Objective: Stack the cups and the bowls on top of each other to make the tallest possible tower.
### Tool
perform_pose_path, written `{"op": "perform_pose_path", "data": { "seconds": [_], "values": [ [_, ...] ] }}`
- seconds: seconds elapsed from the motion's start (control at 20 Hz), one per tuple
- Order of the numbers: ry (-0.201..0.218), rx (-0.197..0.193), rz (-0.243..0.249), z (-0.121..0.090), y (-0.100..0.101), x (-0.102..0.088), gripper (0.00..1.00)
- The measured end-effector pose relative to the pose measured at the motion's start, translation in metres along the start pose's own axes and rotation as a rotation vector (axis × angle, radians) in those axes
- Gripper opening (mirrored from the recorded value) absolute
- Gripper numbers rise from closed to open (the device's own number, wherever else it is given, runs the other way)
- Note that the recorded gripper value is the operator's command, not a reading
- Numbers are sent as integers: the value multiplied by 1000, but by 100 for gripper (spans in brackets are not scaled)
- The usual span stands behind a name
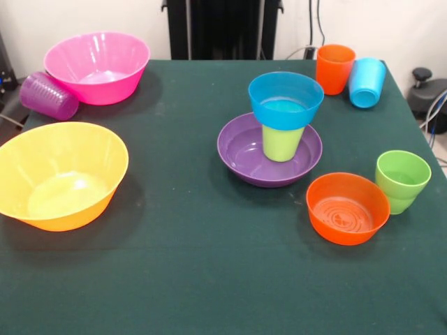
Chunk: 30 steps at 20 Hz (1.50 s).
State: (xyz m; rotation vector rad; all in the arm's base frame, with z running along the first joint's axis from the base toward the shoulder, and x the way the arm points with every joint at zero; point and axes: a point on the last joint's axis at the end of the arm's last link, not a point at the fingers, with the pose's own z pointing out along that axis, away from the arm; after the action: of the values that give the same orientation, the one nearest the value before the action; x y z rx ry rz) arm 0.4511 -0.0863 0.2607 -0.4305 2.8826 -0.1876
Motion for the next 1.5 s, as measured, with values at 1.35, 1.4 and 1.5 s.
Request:
{"op": "perform_pose_path", "data": {
  "seconds": [1.35,1.4,1.5],
  "values": [
    [87,-59,-35,10,34,78,0],
    [97,-62,-63,17,36,86,0],
    [105,-62,-88,23,37,93,0]
  ]
}}
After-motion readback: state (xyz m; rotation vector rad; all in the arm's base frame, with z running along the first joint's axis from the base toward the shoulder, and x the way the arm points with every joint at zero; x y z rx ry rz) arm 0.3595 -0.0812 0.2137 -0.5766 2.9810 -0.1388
